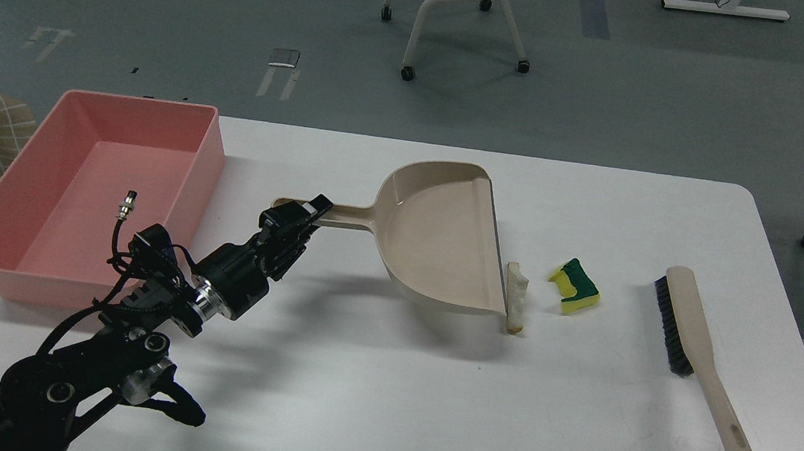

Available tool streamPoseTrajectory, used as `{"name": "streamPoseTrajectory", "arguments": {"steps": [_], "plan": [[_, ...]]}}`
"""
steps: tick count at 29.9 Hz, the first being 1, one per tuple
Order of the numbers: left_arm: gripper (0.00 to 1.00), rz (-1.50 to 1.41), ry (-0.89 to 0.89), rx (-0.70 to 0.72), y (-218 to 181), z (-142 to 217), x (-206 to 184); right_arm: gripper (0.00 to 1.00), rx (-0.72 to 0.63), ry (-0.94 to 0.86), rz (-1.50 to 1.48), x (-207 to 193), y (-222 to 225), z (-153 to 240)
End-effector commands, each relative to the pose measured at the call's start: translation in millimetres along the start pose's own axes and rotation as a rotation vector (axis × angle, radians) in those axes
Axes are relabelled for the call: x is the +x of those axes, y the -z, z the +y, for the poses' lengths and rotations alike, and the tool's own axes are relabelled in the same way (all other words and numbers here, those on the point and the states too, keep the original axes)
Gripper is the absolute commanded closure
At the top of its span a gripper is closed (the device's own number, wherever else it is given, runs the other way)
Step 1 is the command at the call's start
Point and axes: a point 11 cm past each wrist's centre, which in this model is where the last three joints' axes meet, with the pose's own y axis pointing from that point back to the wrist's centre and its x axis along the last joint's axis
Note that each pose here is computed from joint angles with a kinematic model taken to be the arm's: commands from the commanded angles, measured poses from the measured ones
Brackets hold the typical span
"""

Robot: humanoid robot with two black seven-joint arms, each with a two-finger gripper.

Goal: Sweep and dump garbage into bin

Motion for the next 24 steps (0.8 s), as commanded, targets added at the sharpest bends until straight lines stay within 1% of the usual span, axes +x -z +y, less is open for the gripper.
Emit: {"name": "streamPoseTrajectory", "arguments": {"steps": [1, 4, 7, 9, 10, 12, 14, 17, 18, 19, 20, 22, 24], "plan": [[1.0, 0.0, 0.0, 0.008, 2.8, 3.5, 0.3, 0.0, -0.061, 0.061, 0.135, -9.4, 7.8, 12.4], [1.0, -0.003, 0.0, 0.01, 3.4, 4.5, 1.1, 0.0, -0.07, 0.093, 0.193, -18.2, 12.7, 14.0], [1.0, -0.005, 0.014, 0.016, 5.1, 4.8, -2.7, 0.0, -0.13, 0.095, 0.316, -19.4, 4.3, 15.3], [1.0, -0.003, 0.014, 0.019, 6.2, 5.5, -3.0, 0.0, -0.181, 0.094, 0.374, -22.3, -11.6, 17.4], [1.0, -0.003, 0.014, 0.019, 6.2, 5.5, -3.0, 0.0, -0.181, 0.094, 0.374, -22.3, -11.7, 17.4], [1.0, -0.003, 0.014, 0.016, 6.2, 6.0, -3.2, 0.01, -0.267, 0.133, 0.403, -32.2, -39.2, 29.1], [1.0, -0.001, 0.013, 0.005, 5.7, 6.9, -3.6, 0.01, -0.318, 0.166, 0.437, -38.6, -51.9, 38.5], [1.0, 0.0, 0.017, 0.006, 6.6, 7.6, -5.1, 0.05, -0.38, 0.226, 0.515, -53.4, -68.6, 46.8], [1.0, -0.001, 0.019, 0.007, 6.9, 7.7, -5.6, 0.09, -0.395, 0.243, 0.536, -58.5, -73.4, 48.2], [1.0, -0.001, 0.018, 0.007, 6.9, 8.0, -5.0, 0.22, -0.422, 0.287, 0.572, -71.5, -85.3, 50.0], [1.0, -0.001, 0.018, 0.005, 6.4, 7.2, -5.3, 0.31, -0.449, 0.33, 0.604, -85.4, -98.3, 52.5], [1.0, 0.001, 0.019, 0.005, 6.3, 7.0, -5.8, 0.33, -0.464, 0.367, 0.63, -103.6, -112.4, 55.8], [1.0, -0.002, 0.019, 0.005, 6.4, 7.2, -5.4, 0.34, -0.479, 0.375, 0.631, -109.1, -120.8, 61.1]]}}
